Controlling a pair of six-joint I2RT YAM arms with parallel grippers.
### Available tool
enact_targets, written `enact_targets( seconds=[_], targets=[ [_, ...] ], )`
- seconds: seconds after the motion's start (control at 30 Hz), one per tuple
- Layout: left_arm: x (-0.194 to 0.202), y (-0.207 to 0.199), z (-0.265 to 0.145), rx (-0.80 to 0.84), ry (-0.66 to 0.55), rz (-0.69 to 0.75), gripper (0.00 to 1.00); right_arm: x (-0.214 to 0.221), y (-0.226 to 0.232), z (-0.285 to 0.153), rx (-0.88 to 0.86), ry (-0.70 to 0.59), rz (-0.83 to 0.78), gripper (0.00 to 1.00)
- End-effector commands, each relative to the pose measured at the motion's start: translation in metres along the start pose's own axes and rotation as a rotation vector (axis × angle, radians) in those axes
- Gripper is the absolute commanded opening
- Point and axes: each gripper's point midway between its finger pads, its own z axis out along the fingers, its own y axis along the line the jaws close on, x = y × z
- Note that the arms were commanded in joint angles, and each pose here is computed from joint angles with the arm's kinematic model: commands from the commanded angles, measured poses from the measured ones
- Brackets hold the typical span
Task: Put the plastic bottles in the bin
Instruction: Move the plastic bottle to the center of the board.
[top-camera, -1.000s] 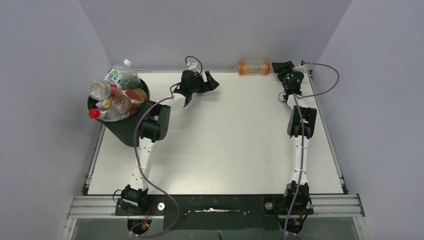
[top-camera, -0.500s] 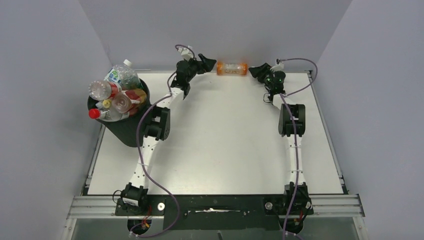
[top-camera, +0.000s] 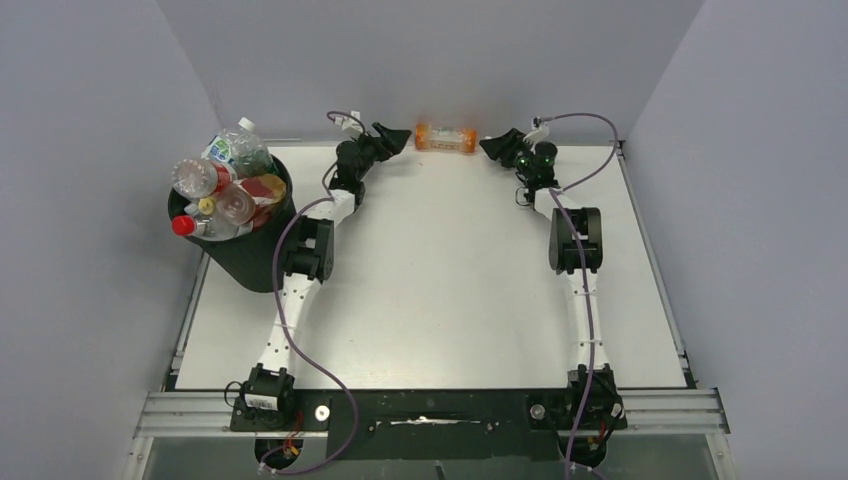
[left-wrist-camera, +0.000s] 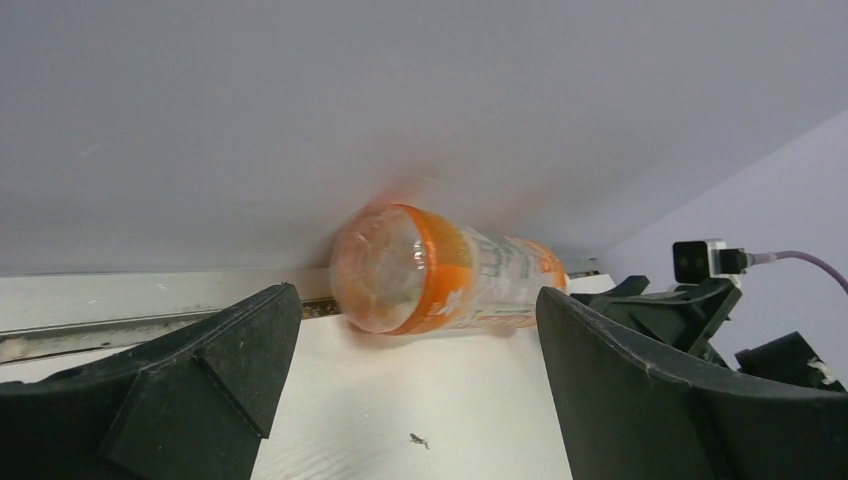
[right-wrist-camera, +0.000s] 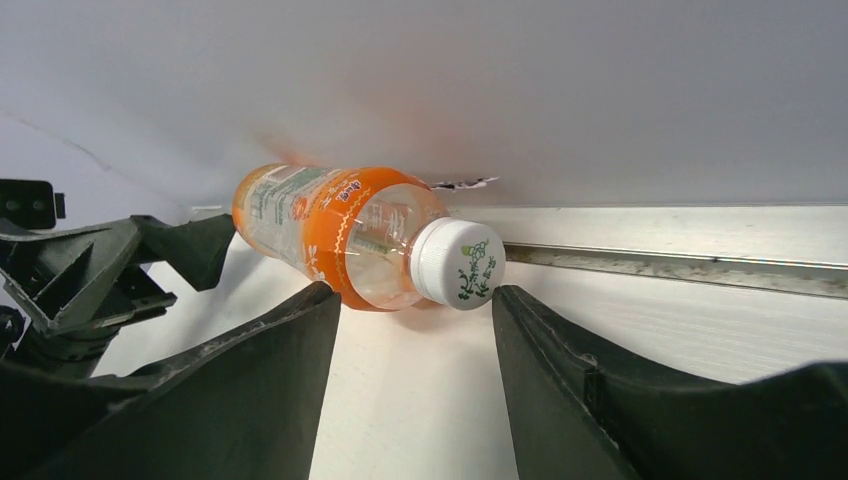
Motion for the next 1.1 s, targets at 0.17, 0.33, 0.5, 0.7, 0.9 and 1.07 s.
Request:
enact_targets(
  seconds=[0.17,0.33,0.5,0.7,0.9,1.07],
  targets=[
    [-0.004,-0.065,0.003,0.231,-0.023,0.017,0.90,-0.029,0.068,0.002,-0.115,-0.006,-0.100,0.58],
    [0.011,-0.071,0.001,0.263,0.030,0.012,0.90,-0.024,0.075,-0.003,-0.144,0.034,-0.115,0.57],
    [0.018,-0.071,-0.006,0.262,0.043,-0.002,0.89,-0.020,0.078,-0.007,-0.160,0.051,-0.109,0.57],
    [0.009,-0.069,-0.014,0.211,0.016,0.036,0.87,-0.022,0.076,-0.013,-0.154,0.051,-0.105,0.57],
    [-0.007,-0.058,-0.007,0.170,-0.036,0.065,0.88,-0.027,0.065,-0.019,-0.137,0.050,-0.090,0.57],
    [-0.010,-0.034,0.003,0.095,-0.075,0.098,0.93,-0.030,0.059,-0.018,-0.124,0.054,-0.114,0.58]
  ],
)
